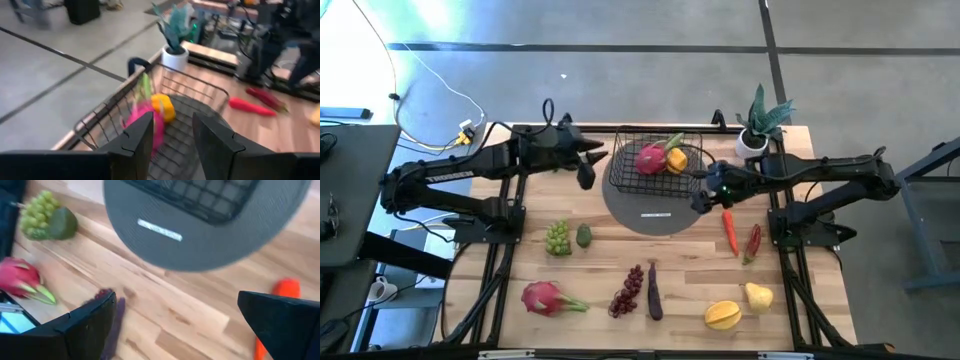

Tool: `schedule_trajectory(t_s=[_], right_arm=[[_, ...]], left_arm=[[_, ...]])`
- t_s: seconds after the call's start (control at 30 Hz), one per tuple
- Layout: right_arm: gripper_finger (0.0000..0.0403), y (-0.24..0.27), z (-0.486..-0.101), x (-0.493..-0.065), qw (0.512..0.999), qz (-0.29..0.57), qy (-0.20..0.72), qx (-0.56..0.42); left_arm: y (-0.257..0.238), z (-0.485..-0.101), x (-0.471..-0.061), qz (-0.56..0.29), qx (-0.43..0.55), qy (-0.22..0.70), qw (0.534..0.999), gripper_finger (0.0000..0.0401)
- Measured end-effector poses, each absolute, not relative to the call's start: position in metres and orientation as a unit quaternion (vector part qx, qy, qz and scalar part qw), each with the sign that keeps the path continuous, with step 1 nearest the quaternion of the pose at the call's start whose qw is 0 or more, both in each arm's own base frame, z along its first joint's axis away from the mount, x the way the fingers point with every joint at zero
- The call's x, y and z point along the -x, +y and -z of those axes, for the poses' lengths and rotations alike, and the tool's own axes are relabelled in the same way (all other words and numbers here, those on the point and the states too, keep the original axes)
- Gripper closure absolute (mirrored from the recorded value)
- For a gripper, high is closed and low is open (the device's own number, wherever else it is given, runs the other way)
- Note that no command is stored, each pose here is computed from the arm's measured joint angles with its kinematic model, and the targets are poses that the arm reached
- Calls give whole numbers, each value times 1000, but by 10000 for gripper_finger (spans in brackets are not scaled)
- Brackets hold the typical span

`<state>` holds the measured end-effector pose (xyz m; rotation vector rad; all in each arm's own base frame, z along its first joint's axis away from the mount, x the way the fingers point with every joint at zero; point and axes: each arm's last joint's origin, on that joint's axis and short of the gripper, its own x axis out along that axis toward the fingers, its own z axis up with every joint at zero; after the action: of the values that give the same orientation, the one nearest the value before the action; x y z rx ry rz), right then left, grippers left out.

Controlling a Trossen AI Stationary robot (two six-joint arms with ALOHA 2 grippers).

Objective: Build produce basket
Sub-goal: Put the star fruit into the wire basket

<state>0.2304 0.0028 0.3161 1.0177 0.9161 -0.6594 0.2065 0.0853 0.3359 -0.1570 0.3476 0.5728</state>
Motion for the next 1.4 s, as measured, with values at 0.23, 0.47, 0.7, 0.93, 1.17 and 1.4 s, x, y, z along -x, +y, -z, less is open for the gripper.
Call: schedule_trajectory(t_s=[0.23, 0.47, 0.7, 0.93, 1.17, 1.4], right_arm=[[4, 23, -311, -219, 689, 326, 455, -461], [4, 40, -306, -207, 667, 379, 468, -439], [4, 55, -295, -210, 650, 422, 475, -418], [4, 60, -274, -220, 616, 467, 516, -369], [4, 59, -267, -217, 590, 492, 556, -317], [6, 57, -268, -211, 583, 503, 572, -282]], left_arm=[[74, -334, -210, -241, 76, 184, 950, 275], [64, -334, -213, -216, 57, 191, 956, 275], [49, -321, -209, -194, 53, 267, 943, 275], [35, -309, -204, -178, 78, 331, 923, 275], [27, -309, -204, -170, 70, 335, 924, 275], [27, -309, -204, -182, 64, 333, 923, 275]])
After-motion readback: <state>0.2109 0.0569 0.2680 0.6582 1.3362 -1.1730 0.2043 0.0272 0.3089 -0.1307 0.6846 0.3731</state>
